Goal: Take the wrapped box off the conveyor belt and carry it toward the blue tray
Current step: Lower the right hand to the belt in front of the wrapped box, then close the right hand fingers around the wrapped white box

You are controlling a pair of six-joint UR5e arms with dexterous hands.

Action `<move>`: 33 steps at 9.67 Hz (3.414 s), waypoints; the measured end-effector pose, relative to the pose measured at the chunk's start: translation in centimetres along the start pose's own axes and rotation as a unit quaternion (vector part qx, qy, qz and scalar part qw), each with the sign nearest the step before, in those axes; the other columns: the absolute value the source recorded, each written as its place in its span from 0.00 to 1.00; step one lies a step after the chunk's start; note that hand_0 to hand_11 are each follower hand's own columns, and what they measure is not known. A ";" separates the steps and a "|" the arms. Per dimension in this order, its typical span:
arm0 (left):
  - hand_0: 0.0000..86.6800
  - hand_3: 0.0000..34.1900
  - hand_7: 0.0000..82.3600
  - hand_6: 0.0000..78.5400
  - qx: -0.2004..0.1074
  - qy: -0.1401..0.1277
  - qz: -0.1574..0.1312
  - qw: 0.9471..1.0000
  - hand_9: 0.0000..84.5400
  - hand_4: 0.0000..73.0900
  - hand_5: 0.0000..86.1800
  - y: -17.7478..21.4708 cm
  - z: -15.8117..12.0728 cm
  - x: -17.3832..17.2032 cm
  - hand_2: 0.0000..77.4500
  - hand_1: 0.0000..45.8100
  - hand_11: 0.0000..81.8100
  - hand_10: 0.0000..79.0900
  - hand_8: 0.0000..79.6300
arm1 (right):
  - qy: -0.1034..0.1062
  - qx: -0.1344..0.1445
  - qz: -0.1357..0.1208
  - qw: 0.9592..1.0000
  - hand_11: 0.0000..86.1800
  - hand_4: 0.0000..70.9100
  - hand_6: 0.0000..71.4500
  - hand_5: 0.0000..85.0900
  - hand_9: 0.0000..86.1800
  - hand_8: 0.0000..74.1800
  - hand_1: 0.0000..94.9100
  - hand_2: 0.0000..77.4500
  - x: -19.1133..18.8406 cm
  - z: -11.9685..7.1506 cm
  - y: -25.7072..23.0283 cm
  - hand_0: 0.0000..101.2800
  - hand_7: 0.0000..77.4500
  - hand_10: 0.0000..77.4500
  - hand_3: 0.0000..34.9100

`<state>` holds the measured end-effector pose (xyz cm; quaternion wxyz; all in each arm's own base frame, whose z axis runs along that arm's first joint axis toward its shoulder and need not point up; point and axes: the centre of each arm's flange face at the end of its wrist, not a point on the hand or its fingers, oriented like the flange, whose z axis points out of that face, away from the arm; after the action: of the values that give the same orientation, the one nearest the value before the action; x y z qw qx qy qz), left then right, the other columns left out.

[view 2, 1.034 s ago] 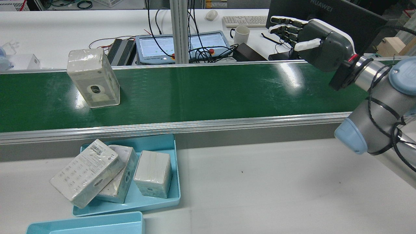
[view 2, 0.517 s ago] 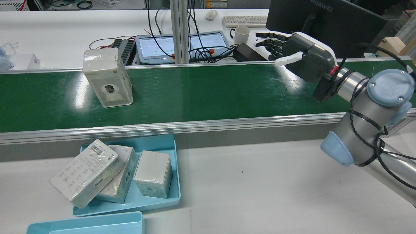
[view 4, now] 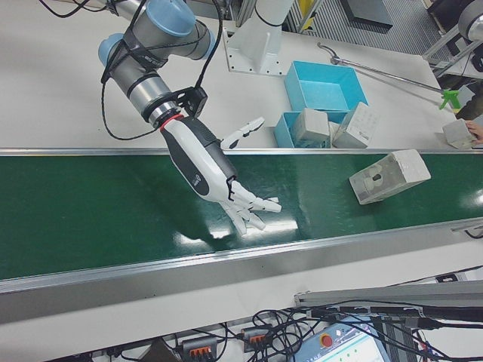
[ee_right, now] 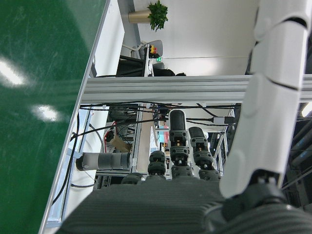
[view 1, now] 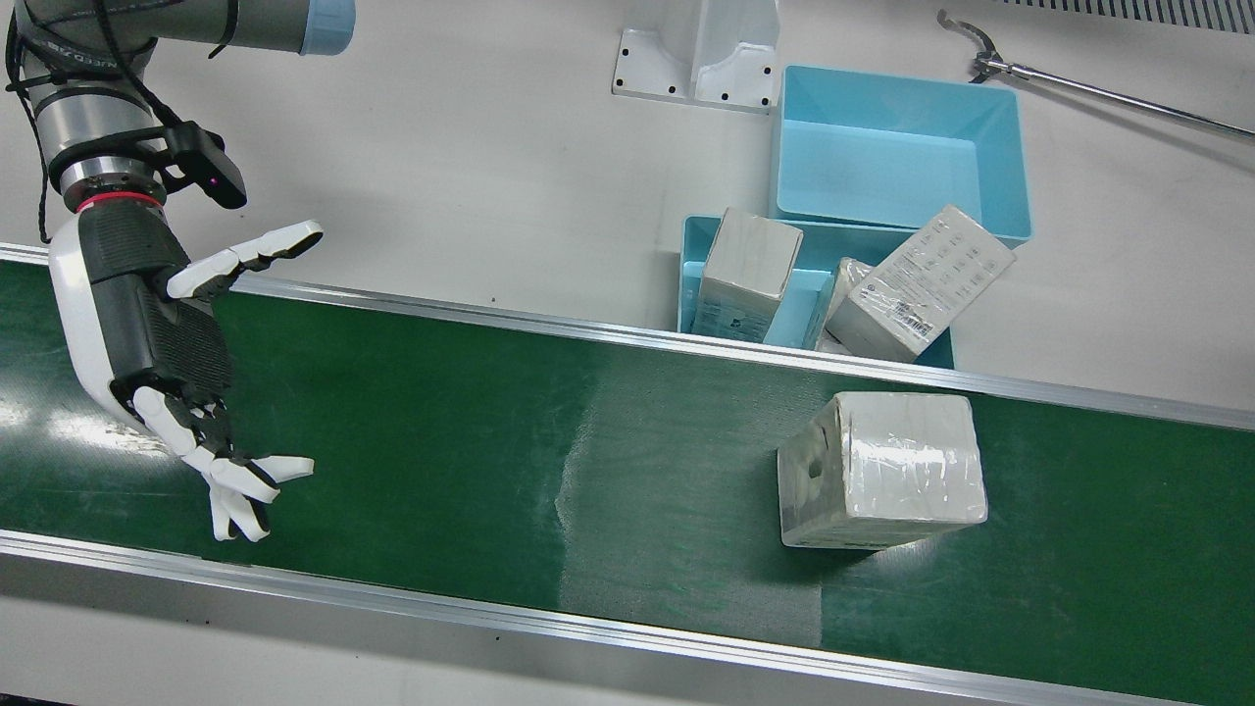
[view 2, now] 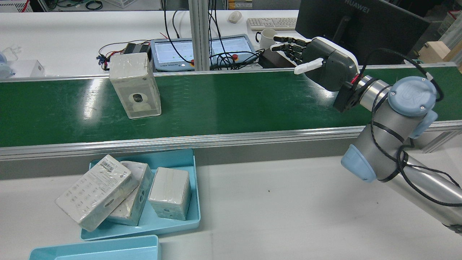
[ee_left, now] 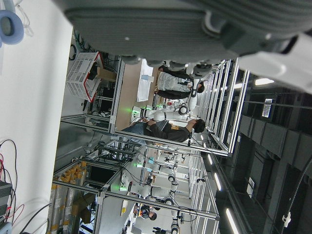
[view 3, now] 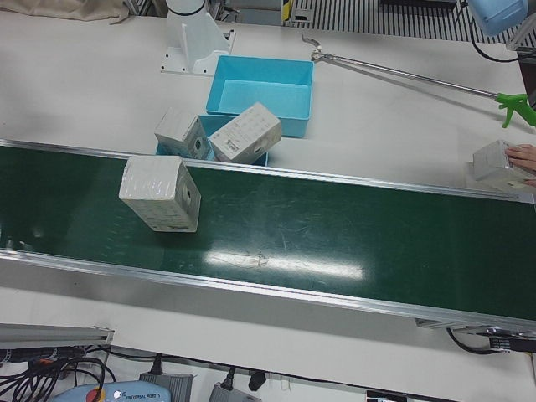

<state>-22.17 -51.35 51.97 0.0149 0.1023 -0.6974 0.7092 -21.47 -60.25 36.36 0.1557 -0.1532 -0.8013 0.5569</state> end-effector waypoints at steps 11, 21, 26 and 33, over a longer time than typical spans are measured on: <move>0.00 0.00 0.01 0.00 0.000 0.000 0.000 1.000 0.00 0.01 0.01 0.0 0.0 0.0 0.01 0.00 0.01 0.01 0.01 | 0.006 0.006 -0.003 1.000 0.01 0.15 0.11 0.11 0.08 0.07 0.10 0.08 0.8 1.1 -0.5 0.41 0.24 0.00 0.00; 0.00 0.00 0.01 0.01 0.000 0.000 0.000 1.000 0.01 0.01 0.01 0.0 0.0 0.0 0.01 0.00 0.01 0.01 0.01 | 0.011 0.019 0.009 1.000 0.01 0.17 0.10 0.10 0.06 0.04 0.11 0.11 1.3 0.8 -1.8 0.45 0.23 0.00 0.00; 0.00 0.00 0.01 0.00 0.000 0.000 0.000 1.000 0.01 0.01 0.01 0.0 0.0 0.0 0.01 0.00 0.01 0.00 0.01 | 0.004 0.021 0.007 1.000 0.01 0.14 0.10 0.10 0.06 0.06 0.11 0.11 0.3 0.5 -2.0 0.45 0.23 0.00 0.00; 0.00 0.00 0.01 0.01 0.000 0.000 0.000 1.000 0.00 0.00 0.01 0.0 0.0 0.0 0.01 0.00 0.01 0.01 0.01 | 0.005 0.007 0.005 1.000 0.01 0.14 0.10 0.10 0.08 0.07 0.11 0.11 0.3 0.6 -0.7 0.45 0.25 0.00 0.00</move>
<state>-22.18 -51.35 51.97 0.0149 0.1023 -0.6974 0.7092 -22.04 -60.88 36.79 0.1584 -0.1588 -0.7959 0.5623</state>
